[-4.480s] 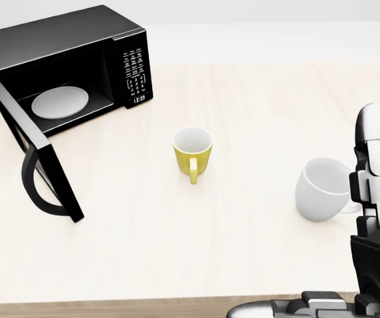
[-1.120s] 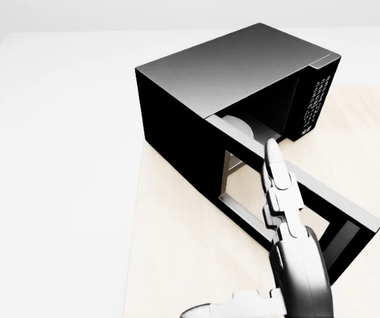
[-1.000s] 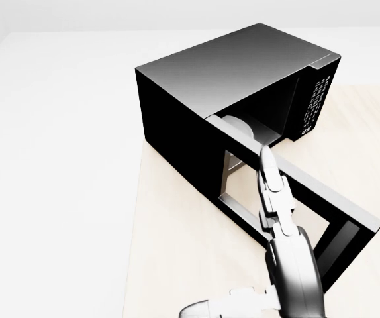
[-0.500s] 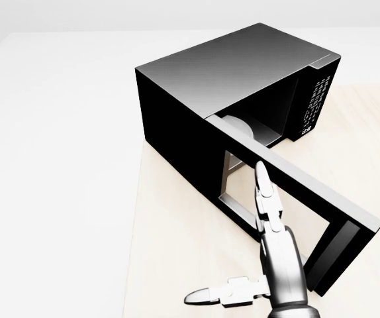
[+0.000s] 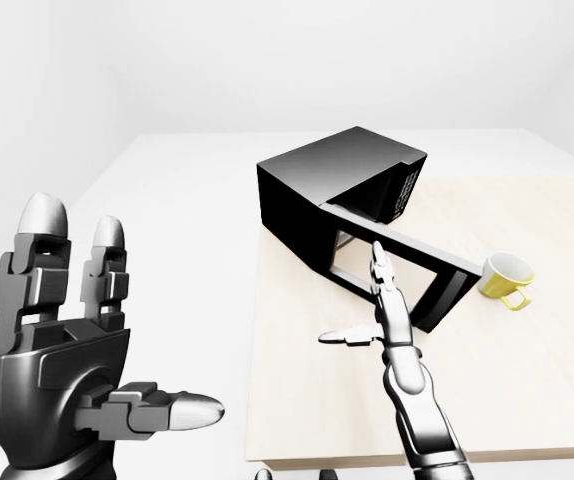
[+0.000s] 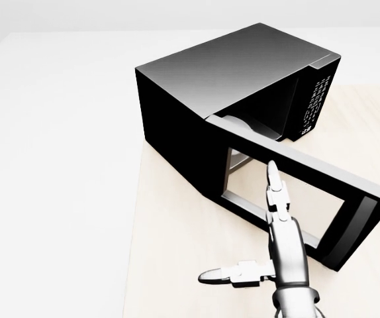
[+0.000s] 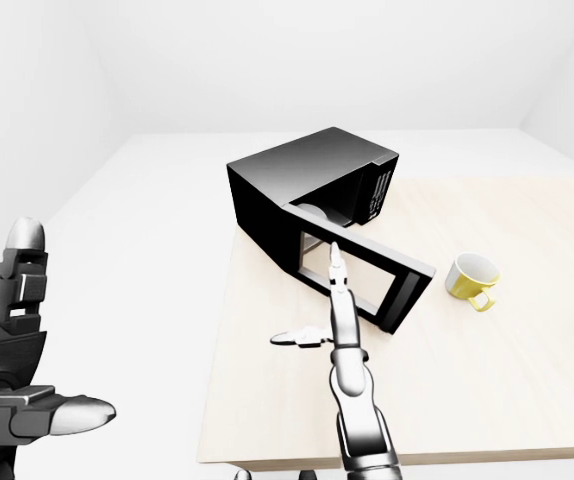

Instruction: Close the microwave.

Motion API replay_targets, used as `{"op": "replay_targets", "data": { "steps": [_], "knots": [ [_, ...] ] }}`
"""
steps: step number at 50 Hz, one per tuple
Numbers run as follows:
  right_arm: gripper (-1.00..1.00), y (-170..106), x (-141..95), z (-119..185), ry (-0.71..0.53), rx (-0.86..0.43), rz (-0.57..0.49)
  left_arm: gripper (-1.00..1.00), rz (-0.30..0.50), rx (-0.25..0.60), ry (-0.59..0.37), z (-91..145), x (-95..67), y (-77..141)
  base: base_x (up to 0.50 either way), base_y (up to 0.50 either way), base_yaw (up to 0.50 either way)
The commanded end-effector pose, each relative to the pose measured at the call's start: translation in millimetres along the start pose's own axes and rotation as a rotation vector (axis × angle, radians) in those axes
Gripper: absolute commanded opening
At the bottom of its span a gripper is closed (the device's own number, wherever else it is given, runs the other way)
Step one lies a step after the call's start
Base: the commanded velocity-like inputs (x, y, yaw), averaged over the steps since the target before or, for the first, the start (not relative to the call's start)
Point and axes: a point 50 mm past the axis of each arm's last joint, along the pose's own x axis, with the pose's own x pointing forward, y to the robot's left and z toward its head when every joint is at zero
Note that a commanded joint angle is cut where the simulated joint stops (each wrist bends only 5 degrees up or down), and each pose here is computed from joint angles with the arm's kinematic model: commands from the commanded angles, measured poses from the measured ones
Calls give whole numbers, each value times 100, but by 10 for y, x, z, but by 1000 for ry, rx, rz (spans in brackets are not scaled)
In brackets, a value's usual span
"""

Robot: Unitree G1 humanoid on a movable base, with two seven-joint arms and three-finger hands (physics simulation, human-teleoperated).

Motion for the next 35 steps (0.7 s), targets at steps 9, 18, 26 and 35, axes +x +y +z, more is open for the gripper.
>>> {"op": "replay_targets", "data": {
  "steps": [9, 18, 26, 35],
  "knots": [
    [100, -110, 314, -54, 22, -16, -42, 100, -3, -5, 8, -6, 0, -7, 0, 0, 0],
    [100, -174, 596, -74, 50, -20, -63, 100, -8, -3, 8, -11, -1, -20, 0, 0, 0],
    [100, -220, 754, -151, 102, -69, -79, 100, -6, -3, 6, -8, 2, -17, 0, 0, 0],
    [100, -292, 1017, -16, 90, -74, -78, 100, -8, 0, 6, -11, 2, -24, 0, 0, 0]
  ]
}}
